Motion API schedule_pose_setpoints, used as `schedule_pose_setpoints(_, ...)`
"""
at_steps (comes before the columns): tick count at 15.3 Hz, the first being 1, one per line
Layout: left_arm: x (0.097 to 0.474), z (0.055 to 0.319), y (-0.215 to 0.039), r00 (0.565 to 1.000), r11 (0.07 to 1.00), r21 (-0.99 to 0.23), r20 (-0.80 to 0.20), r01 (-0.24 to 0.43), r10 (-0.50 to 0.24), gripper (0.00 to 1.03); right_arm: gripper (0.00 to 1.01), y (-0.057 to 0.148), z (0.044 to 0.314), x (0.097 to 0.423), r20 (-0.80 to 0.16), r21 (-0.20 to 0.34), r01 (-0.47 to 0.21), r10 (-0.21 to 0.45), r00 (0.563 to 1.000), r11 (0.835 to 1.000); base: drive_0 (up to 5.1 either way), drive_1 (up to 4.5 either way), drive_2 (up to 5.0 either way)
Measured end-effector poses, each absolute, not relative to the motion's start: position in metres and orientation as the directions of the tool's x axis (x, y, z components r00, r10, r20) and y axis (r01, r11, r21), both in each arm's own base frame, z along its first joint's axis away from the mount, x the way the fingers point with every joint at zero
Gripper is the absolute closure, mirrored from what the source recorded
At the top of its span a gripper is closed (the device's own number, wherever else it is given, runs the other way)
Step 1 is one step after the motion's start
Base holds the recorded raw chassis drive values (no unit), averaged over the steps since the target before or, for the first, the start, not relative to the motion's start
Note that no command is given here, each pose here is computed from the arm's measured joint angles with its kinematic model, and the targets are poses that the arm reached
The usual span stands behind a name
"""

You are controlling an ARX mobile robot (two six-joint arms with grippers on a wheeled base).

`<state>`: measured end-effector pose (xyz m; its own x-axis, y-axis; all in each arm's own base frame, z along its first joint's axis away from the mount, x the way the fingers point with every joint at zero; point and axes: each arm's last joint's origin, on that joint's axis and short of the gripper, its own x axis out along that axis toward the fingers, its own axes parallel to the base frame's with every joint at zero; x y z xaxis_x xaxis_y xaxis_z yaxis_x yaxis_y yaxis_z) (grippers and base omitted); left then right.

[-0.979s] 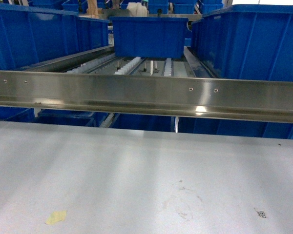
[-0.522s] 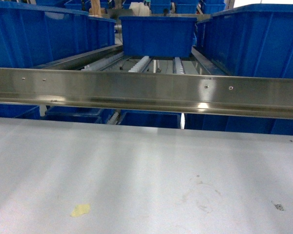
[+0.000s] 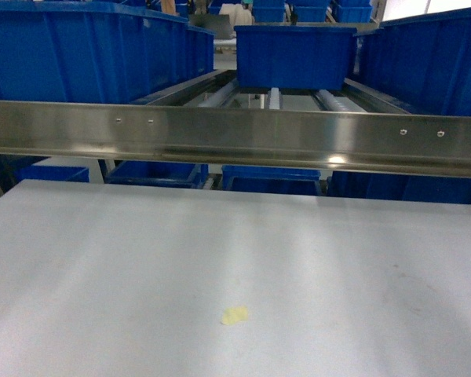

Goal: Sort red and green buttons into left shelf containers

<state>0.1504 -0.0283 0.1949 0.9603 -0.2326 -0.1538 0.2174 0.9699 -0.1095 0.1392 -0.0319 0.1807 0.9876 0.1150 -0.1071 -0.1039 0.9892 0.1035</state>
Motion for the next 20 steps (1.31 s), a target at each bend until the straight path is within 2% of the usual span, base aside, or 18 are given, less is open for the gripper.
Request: schedule_pose_setpoints(20,0.1504,0.1952,-0.0283,0.961,0.97,-0.11,-0.151,0.217,-0.232,0.75,0.75,-0.0319,0.181,0.1392,-0.105,0.103,-0.104,0.115,0.988,0.989,-5.0,2.45,2.5)
